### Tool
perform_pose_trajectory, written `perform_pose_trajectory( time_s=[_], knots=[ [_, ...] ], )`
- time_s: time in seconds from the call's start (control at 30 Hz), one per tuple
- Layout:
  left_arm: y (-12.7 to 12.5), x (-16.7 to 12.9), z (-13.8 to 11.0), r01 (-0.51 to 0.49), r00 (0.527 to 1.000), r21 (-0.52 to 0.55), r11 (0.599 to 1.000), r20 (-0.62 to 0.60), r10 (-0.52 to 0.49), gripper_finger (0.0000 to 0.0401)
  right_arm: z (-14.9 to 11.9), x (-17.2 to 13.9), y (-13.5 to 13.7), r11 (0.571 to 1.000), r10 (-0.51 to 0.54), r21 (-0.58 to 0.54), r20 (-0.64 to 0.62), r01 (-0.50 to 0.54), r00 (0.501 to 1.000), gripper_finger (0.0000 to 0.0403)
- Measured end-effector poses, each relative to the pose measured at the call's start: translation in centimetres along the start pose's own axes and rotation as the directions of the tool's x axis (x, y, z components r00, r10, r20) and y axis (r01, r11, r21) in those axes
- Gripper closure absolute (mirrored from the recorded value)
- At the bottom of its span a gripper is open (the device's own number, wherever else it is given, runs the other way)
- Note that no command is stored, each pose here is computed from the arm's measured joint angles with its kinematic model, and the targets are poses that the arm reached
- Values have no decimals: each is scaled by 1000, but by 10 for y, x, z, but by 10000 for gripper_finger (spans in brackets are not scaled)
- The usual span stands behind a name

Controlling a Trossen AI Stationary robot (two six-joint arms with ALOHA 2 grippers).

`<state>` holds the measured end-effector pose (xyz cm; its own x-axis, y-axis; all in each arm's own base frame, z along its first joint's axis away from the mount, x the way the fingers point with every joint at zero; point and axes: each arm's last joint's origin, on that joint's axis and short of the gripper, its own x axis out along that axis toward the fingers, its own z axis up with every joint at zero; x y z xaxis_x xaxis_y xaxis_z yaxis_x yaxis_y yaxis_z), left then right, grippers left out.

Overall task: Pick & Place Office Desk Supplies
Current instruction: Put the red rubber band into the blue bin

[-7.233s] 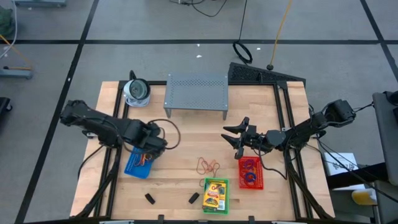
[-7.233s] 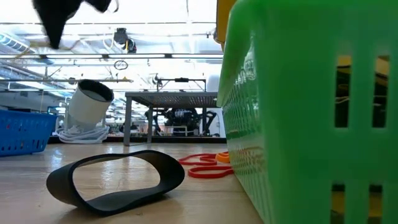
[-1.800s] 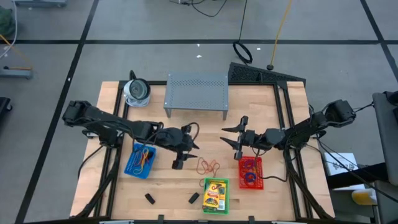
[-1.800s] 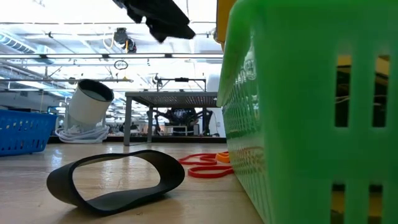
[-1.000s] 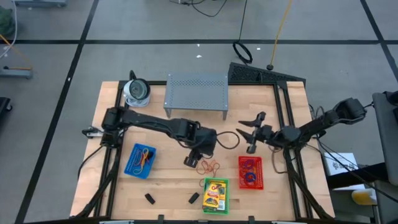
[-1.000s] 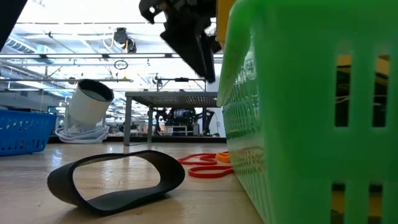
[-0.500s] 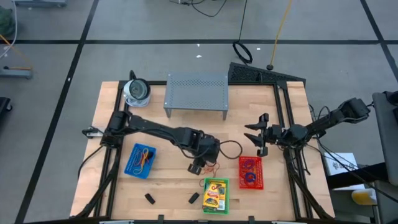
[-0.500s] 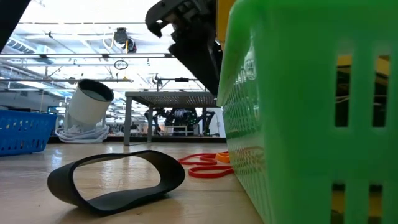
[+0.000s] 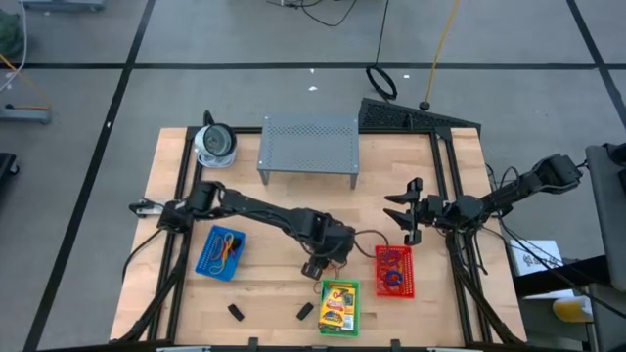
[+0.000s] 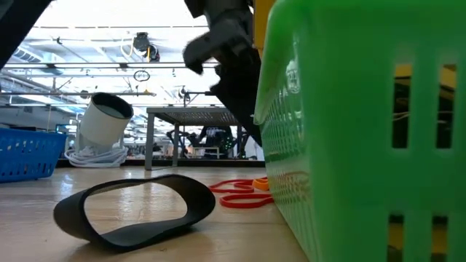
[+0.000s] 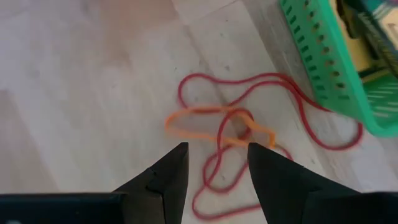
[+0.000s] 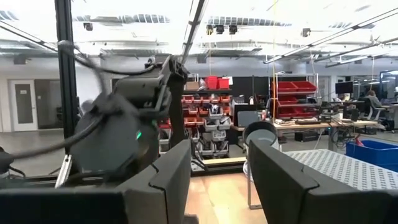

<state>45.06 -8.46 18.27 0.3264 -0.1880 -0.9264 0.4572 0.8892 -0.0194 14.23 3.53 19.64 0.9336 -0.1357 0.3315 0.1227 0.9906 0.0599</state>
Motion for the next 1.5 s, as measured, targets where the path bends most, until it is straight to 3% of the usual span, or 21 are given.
perform_pose_trajectory(
  time_s=[0.3, 1.23, 1.37, 1.5],
  knots=[
    [1, 19, 1, 0, 986, 18, 1000, -164, 3, 226, 0, 0, 0, 1000, 0, 14, -1, 0, 1000, 248],
    [-2, 32, -11, -97, 973, -128, 987, -220, 68, 227, -1, 0, 0, 1000, 1, 19, -8, -1, 1000, 248],
    [-9, 37, -10, -74, 974, -125, 989, -220, 45, 251, -1, 0, 0, 1000, 1, 19, -8, -1, 1000, 248],
    [-17, 52, -12, -69, 967, -122, 990, -252, 36, 307, -1, 0, 0, 1000, 2, 18, -9, -1, 1000, 248]
  ],
)
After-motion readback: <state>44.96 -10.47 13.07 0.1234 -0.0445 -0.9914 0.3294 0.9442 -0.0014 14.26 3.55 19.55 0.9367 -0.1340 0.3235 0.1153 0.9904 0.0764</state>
